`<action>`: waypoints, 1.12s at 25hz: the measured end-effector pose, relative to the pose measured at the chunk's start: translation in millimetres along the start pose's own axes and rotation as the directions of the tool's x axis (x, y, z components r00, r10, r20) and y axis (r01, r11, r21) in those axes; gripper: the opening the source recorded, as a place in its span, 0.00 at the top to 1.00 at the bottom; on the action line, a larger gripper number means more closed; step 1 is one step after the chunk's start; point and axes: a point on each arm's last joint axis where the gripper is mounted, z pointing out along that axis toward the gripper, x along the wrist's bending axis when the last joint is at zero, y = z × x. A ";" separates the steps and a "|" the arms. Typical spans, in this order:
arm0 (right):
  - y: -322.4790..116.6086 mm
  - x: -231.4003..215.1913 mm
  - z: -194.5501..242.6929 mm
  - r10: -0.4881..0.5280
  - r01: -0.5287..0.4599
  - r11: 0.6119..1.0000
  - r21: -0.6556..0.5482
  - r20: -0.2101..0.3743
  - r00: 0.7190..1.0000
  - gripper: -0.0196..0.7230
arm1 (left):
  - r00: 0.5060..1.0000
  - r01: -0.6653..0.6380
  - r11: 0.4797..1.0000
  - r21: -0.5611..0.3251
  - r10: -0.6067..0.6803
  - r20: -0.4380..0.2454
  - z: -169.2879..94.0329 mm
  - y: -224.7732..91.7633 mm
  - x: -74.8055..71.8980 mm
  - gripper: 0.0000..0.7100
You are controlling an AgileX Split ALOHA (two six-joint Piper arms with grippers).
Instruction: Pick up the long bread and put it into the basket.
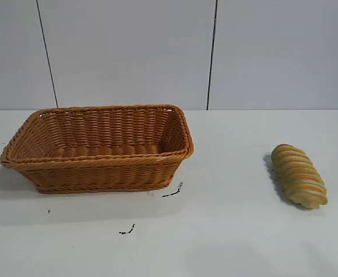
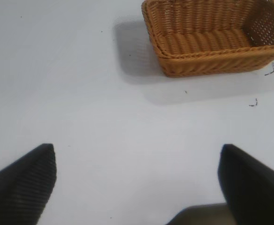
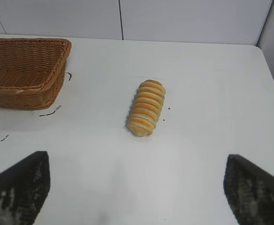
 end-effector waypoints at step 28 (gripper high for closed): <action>85.2 -16.6 166.0 0.060 -0.043 0.774 0.632 -0.005 0.998 0.05 | 1.000 0.000 1.000 0.000 0.000 0.000 0.0 0.0 0.0 0.03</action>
